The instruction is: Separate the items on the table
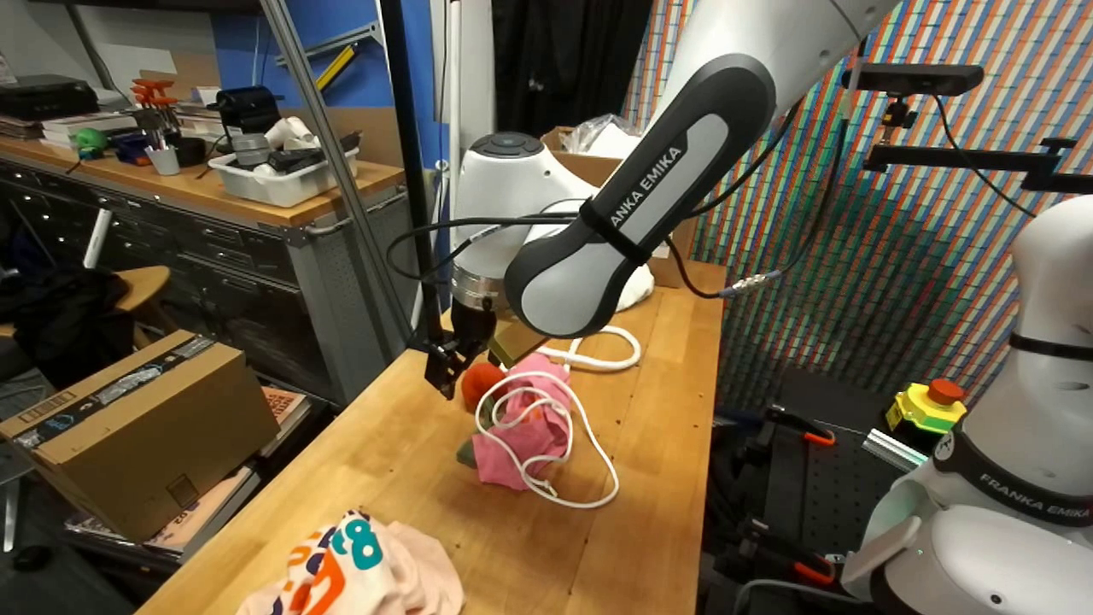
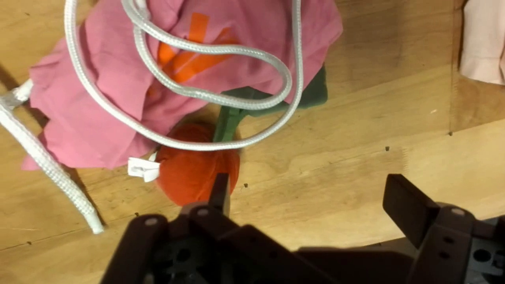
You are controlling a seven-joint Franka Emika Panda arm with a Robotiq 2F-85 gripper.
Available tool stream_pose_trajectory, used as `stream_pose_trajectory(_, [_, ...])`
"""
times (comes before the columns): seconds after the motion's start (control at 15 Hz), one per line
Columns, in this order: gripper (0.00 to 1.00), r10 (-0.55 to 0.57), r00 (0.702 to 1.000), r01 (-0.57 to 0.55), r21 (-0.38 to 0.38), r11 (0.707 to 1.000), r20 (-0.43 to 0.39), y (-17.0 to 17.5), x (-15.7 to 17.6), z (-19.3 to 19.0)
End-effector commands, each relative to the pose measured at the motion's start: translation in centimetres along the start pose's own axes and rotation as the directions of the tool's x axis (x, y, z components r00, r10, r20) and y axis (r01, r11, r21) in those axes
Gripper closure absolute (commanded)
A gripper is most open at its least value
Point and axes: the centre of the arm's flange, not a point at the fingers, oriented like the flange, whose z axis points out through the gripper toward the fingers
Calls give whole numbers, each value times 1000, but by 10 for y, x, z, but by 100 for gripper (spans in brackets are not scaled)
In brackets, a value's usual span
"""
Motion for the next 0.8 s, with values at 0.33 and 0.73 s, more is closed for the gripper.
stream_pose_trajectory(0.33, [0, -139, 986, 148, -105, 983, 88, 9, 35, 45])
stream_pose_trajectory(0.73, [0, -174, 974, 200, -189, 961, 149, 13, 59, 70])
